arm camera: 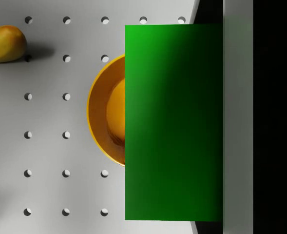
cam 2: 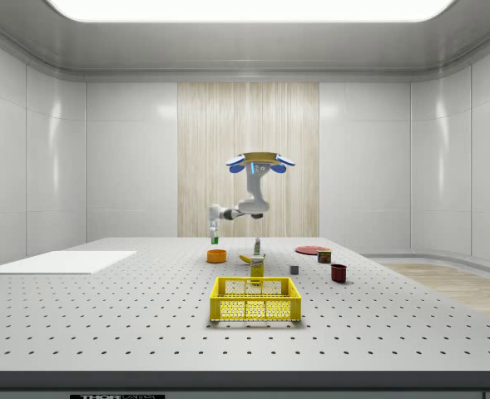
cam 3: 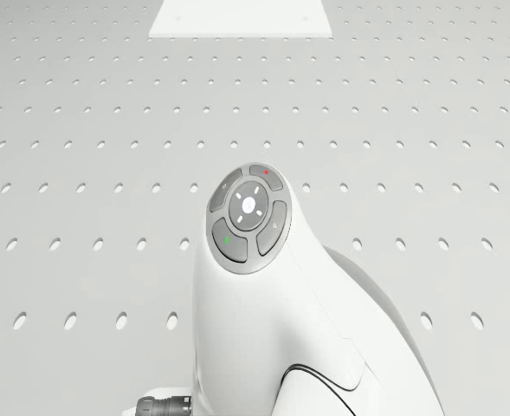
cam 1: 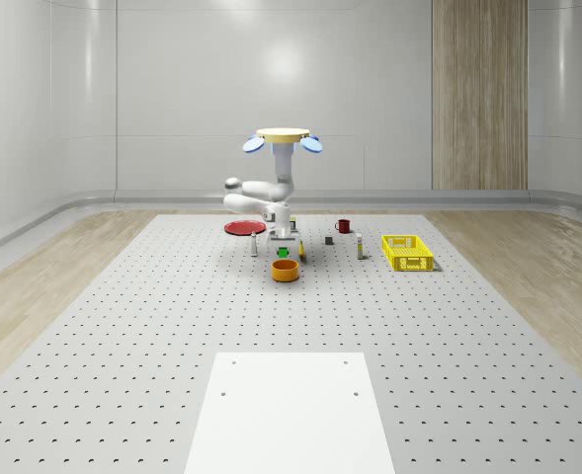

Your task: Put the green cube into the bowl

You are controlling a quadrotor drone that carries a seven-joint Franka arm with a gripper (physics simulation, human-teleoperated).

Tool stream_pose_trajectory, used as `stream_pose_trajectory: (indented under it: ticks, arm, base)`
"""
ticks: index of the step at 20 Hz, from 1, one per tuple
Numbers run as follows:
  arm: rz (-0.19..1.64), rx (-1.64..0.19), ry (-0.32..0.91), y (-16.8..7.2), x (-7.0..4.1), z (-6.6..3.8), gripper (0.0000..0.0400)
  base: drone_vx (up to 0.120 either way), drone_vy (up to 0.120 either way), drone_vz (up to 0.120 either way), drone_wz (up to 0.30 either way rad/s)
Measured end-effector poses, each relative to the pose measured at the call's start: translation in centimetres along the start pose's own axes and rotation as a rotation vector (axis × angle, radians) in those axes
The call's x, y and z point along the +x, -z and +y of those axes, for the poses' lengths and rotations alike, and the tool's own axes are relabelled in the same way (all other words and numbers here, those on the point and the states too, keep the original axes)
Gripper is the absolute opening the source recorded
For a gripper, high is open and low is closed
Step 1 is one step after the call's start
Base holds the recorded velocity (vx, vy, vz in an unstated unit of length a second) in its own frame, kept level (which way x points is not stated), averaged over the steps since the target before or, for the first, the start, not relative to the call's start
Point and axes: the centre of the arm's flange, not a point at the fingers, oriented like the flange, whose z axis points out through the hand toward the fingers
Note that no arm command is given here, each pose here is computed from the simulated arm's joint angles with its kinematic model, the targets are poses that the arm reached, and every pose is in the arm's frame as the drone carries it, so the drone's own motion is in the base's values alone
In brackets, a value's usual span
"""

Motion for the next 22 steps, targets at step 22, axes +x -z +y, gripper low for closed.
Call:
stream_pose_trajectory:
  ticks: [22]
  arm:
    - [0.000,0.000,0.001,-1.6,0.0,0.0,0.0250]
  base:
    - [-0.009,0.002,-0.056,0.000]
